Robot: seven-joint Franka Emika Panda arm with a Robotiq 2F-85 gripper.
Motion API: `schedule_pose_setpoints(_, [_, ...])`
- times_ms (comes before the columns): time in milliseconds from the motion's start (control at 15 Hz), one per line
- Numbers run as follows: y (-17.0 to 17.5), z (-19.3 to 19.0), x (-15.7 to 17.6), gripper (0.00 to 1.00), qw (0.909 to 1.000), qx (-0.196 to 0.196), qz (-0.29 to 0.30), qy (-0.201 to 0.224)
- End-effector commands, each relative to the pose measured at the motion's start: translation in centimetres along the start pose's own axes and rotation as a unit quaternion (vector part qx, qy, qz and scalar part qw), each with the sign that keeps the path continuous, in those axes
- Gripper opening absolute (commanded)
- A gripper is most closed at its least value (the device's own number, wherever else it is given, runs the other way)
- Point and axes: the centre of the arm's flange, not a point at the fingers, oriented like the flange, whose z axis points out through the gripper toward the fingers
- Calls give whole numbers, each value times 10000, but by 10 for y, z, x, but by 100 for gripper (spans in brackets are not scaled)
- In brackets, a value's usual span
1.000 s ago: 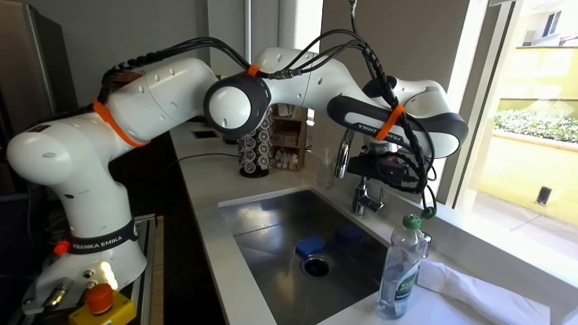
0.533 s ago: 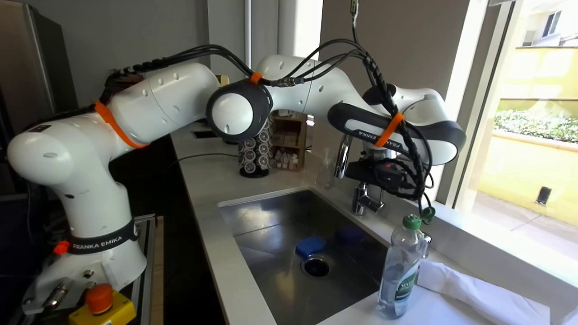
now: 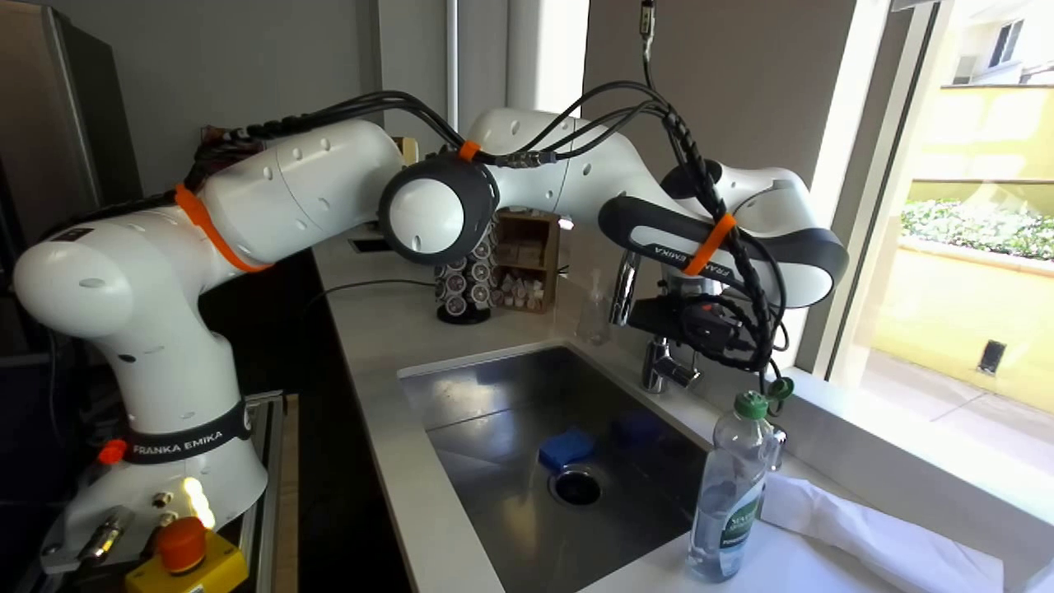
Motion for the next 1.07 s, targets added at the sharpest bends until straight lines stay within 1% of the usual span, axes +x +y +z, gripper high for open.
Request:
schedule_pose_setpoints(0, [33,14,34,31,9998,40,171,36])
schedule_pose_setpoints(67, [33,14,35,23,9998,47,192,54])
schedule_pose_setpoints(133, [33,15,35,32,9997,46,214,70])
schedule_pose_setpoints(200, [33,15,36,39,9997,59,230,85])
schedule_pose_setpoints(267, [32,16,36,57,9996,66,249,91])
schedule_pose_setpoints(333, [32,17,36,57,9996,77,266,109])
schedule_pose_setpoints(400, [31,18,37,54,9994,86,295,128])
schedule_pose_setpoints(533, [31,20,38,56,9993,106,332,161])
schedule_pose_setpoints(600, [30,21,38,54,9992,113,349,176])
schedule_pose_setpoints(667, [30,21,38,47,9991,126,365,193])
schedule_pose_setpoints(733, [30,23,38,39,9990,128,379,204])
schedule_pose_setpoints(800, [30,24,39,25,9989,138,398,218])
schedule_pose_setpoints(933, [31,24,39,8,9986,159,437,250])
schedule_pose_setpoints(1000, [30,25,39,1,9985,168,453,270])
